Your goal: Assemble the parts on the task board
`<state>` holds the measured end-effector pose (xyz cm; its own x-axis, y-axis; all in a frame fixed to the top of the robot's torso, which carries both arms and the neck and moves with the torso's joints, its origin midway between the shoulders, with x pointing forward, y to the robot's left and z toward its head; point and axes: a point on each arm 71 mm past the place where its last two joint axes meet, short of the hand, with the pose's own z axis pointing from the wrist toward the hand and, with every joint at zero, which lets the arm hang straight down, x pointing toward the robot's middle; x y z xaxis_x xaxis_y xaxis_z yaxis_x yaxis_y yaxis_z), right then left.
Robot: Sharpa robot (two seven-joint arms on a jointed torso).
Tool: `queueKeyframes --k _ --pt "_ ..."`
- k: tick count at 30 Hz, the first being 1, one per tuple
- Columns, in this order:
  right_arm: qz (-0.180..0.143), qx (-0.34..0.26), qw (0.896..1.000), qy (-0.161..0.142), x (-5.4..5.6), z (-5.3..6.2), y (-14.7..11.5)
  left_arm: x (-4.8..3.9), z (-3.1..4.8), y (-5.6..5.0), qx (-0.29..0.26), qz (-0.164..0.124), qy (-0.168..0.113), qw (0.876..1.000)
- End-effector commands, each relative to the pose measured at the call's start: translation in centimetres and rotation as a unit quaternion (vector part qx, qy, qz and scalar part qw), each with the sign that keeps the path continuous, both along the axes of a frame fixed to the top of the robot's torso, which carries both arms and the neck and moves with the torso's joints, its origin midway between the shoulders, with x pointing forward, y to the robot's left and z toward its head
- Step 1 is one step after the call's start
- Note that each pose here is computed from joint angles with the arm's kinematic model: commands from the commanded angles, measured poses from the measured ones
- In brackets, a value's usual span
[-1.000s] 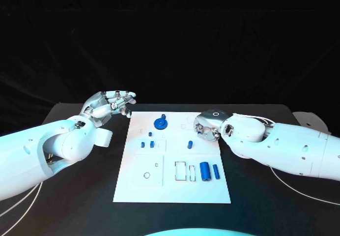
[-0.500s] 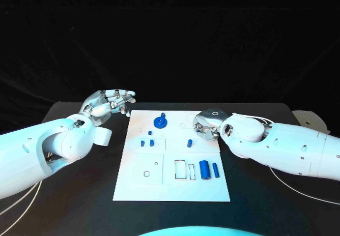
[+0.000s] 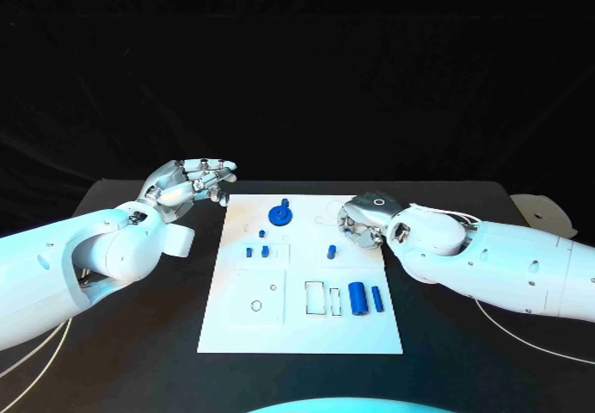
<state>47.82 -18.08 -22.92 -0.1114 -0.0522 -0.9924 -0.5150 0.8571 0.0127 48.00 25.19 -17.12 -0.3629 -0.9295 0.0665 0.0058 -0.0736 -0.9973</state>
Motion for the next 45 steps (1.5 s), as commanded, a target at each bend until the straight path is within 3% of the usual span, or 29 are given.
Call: queueKeyframes --k 1,16,24,27,33,38,45 --pt "0.005 0.020 0.999 -0.027 -0.2 0.6 0.3 -0.07 0.02 -0.2 -0.004 -0.008 0.002 1.000" --pt "0.000 0.045 0.998 -0.037 -0.9 1.5 -0.4 -0.05 -0.07 -0.2 -0.003 -0.011 0.007 1.000" --pt "0.022 0.079 0.996 -0.045 -2.8 3.7 0.6 0.00 -0.12 -0.2 -0.003 -0.012 0.008 1.000" --pt "0.046 0.100 0.993 -0.047 -4.0 4.7 2.2 0.13 -0.18 -0.2 -0.003 -0.011 0.008 1.000" --pt "0.089 0.128 0.987 -0.037 -5.6 5.4 5.5 0.55 -0.50 0.0 0.002 -0.003 0.010 1.000" --pt "0.115 0.139 0.983 -0.023 -6.3 4.8 7.7 0.71 -0.68 -0.3 0.002 -0.004 0.010 1.000" --pt "0.136 0.151 0.979 0.001 -7.3 2.2 10.1 1.01 -0.87 -1.2 0.001 -0.009 0.010 1.000"
